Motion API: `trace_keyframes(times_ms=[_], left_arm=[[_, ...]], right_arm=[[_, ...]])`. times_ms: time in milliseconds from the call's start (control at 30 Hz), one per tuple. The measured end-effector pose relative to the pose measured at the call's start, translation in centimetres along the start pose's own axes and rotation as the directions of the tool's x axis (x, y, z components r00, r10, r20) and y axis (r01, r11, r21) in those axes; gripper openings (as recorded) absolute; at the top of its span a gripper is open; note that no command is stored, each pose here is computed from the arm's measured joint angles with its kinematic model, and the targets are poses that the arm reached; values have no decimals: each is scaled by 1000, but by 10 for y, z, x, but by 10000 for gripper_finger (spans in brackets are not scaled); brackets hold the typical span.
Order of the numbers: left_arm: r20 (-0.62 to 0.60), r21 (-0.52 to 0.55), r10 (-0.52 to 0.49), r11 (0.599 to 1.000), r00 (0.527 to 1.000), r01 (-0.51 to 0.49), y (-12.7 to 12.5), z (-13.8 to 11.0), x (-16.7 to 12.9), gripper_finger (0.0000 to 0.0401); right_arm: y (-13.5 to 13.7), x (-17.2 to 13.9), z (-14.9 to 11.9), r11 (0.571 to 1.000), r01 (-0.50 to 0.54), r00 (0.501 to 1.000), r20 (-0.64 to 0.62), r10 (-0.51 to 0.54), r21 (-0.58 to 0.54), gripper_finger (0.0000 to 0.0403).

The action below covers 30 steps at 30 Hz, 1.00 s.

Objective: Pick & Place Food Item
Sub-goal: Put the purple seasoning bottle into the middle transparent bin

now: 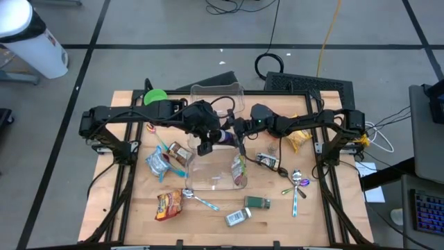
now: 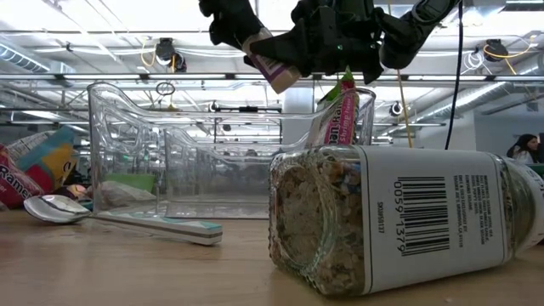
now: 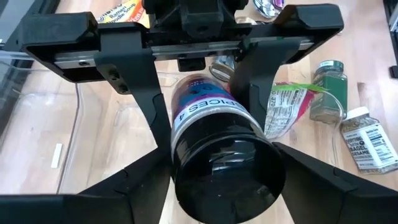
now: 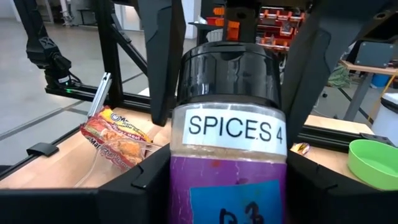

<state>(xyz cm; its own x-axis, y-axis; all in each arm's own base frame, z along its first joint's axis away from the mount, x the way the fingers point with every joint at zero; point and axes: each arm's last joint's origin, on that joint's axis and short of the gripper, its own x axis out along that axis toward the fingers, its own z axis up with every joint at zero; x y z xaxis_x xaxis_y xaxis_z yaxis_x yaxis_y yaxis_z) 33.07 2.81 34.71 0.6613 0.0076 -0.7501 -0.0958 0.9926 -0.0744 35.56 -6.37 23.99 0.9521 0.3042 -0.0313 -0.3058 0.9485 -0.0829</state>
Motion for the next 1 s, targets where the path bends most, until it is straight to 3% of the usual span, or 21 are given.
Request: trace_keyframes(times_ms=[267, 567, 767, 1000], left_arm=[[51, 22, 12, 1000, 999, -13, 0, 1, -18, 284], [211, 2, 142, 989, 967, -146, 1, -4, -81, 285], [212, -40, 221, 975, 952, -217, 2, -20, -116, 285], [178, -83, 227, 973, 957, -215, 2, -31, -108, 285]], right_arm=[[-4, -2, 3, 1000, 12, 1000, 20, -12, -7, 203], [-4, -2, 5, 1000, 10, 999, 34, -9, -10, 203], [-5, -3, 10, 999, 18, 996, 89, -15, -41, 203], [-8, -9, 30, 999, -13, 961, 274, 26, -50, 203]])
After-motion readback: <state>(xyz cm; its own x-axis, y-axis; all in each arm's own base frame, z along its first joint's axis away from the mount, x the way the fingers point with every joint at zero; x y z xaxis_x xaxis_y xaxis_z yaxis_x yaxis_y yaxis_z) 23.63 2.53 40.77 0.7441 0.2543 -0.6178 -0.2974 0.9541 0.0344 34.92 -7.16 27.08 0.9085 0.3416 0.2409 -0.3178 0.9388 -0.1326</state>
